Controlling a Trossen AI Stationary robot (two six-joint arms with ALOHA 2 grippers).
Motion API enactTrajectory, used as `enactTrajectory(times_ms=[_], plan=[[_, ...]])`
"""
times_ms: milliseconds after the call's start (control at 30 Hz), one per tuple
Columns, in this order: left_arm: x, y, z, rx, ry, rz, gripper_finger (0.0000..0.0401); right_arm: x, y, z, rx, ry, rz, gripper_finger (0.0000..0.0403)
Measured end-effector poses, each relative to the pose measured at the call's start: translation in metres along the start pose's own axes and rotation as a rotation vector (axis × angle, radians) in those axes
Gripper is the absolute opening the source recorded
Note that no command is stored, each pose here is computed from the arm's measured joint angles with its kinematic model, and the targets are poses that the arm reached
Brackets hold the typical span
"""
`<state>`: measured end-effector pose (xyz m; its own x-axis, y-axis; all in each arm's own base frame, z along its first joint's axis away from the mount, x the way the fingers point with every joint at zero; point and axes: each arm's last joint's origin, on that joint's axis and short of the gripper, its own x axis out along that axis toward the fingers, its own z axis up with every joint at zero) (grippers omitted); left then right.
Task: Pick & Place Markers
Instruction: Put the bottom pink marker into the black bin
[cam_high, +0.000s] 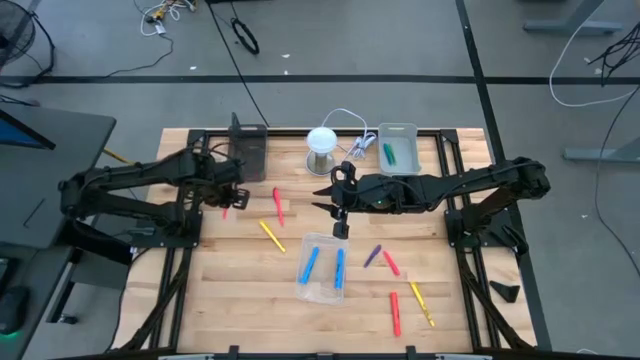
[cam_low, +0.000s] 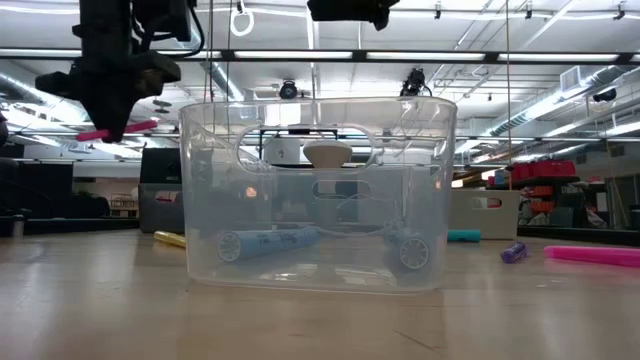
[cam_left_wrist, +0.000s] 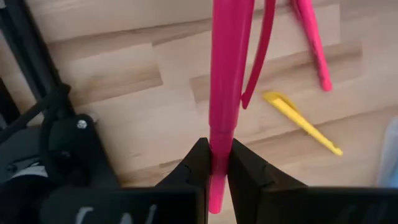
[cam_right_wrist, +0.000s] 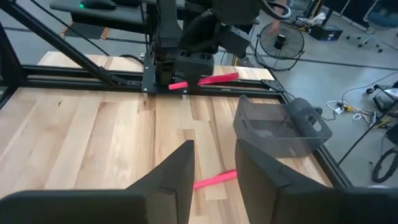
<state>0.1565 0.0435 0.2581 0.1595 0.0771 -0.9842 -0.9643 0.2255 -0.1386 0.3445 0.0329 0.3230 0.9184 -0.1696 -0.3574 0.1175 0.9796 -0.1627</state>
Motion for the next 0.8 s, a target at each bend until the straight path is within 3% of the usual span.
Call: enactTrajectory(times_ms=[200,467,800], plan=[[0.004,0.01,0.023,-0.087,0.021,-0.009,0.0035,0.0,0.0,0.002,-0.007,-0.02,-0.001,0.0116],[0.023,0.025,0.071,-0.121,0.107,0.05,0.0035,0.0,0.0,0.002,-0.021,-0.021,-0.001,0.0116],[-0.009,0.009,0.159,-0.083,0.032,0.051,0.0035,0.0,0.0,0.003,-0.042,-0.025,-0.002,0.0116]])
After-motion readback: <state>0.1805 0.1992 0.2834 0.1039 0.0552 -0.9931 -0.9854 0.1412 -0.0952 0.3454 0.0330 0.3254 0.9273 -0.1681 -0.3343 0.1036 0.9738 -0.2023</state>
